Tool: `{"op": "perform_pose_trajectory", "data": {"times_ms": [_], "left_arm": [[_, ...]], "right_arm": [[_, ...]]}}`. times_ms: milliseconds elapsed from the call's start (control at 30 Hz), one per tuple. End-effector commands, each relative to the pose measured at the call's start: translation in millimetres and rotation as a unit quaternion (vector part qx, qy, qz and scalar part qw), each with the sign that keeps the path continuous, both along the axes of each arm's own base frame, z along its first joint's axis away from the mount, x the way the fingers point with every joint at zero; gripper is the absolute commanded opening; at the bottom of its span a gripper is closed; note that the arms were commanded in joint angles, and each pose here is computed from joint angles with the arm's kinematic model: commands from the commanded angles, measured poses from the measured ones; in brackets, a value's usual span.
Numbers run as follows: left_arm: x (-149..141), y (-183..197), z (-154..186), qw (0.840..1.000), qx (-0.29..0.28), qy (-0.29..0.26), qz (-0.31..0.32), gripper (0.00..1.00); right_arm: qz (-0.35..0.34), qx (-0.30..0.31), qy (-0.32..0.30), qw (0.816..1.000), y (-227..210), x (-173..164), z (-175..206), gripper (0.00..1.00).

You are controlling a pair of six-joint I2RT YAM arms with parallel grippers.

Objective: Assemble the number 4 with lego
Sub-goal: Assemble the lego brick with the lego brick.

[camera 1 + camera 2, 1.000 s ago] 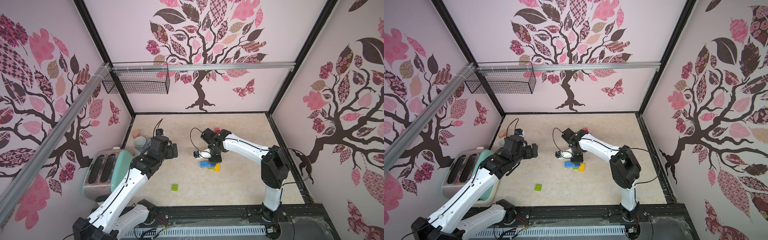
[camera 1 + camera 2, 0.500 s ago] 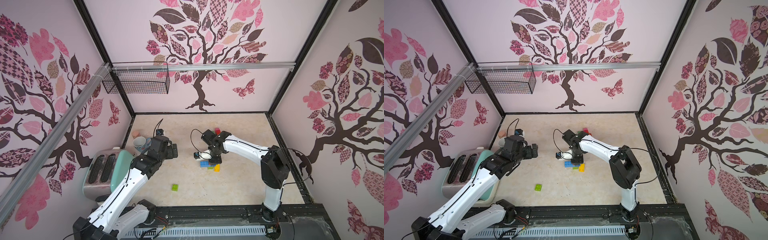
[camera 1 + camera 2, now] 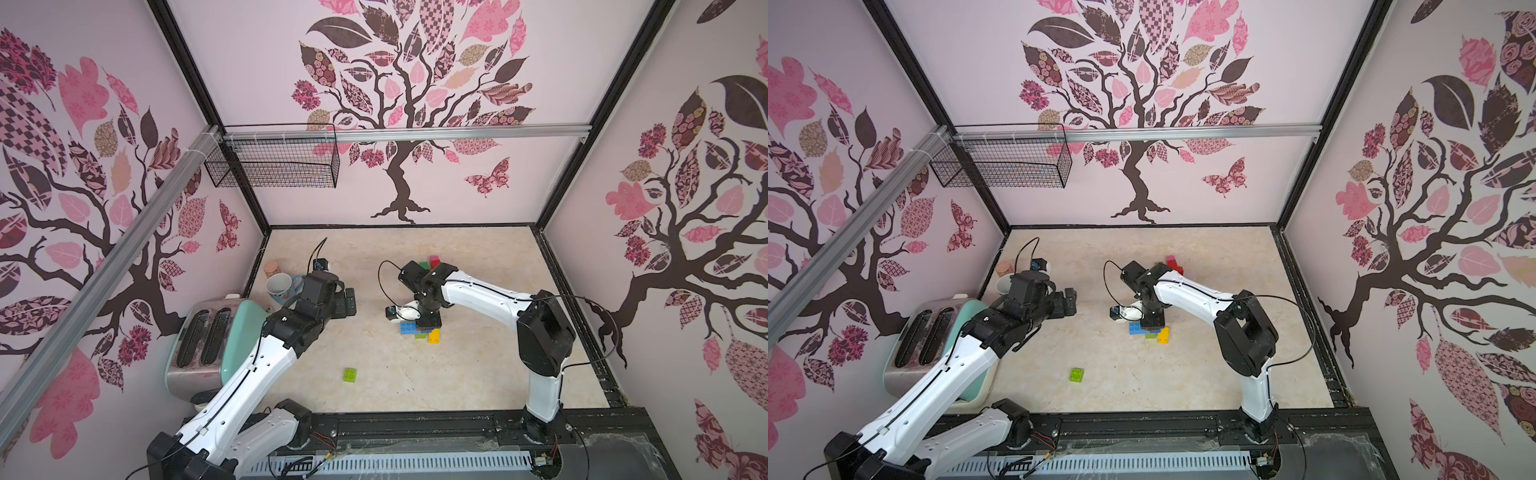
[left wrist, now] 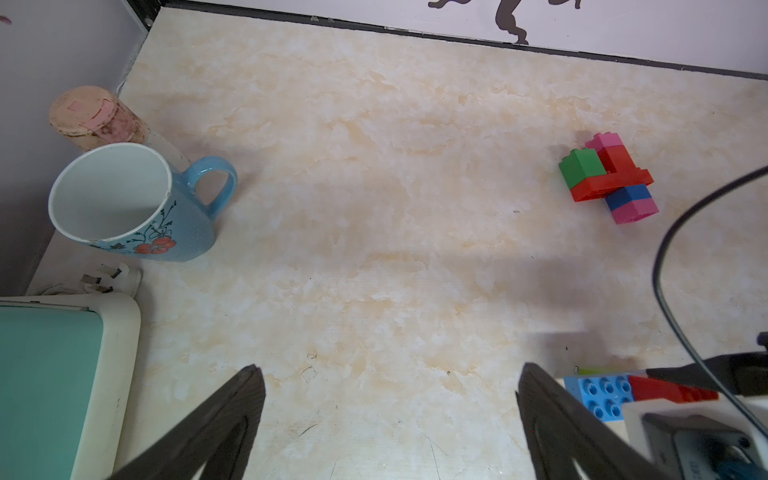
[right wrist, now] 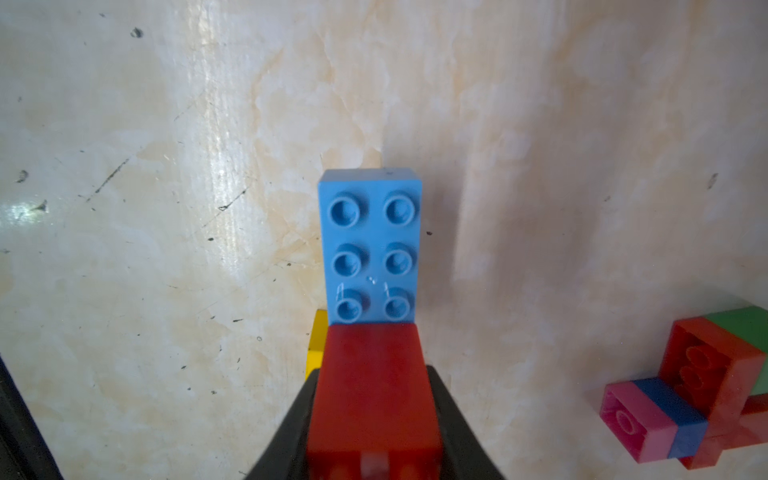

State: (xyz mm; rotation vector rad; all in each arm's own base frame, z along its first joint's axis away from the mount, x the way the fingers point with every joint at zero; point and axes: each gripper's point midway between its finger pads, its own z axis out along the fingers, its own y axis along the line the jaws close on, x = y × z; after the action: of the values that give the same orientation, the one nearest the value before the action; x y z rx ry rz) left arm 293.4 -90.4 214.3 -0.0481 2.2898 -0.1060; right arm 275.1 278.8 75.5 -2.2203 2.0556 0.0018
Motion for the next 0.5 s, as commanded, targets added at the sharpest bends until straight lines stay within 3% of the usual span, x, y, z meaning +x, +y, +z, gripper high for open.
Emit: {"op": "perform_pose_trajectory", "data": {"times_ms": [0,200,467], "left_arm": [[-0.2,-1.3,-5.2,1.0,0.001,0.004,-0.007,0.98],[-2.1,-2.5,-6.7,1.0,0.004,0.008,-0.015,0.98],[-3.1,-5.3,-3.9,1.0,-0.004,0.005,-0.022,0.98]], "right_arm": [[-0.001,-0.108,0.07,0.992,-28.3,-29.8,-64.3,0.0],[-0.017,-0.15,0.097,0.984,-39.5,-40.9,-77.2,0.0],[-0.027,-0.137,0.083,0.987,-43.5,-44.7,-78.3,0.0]]}}
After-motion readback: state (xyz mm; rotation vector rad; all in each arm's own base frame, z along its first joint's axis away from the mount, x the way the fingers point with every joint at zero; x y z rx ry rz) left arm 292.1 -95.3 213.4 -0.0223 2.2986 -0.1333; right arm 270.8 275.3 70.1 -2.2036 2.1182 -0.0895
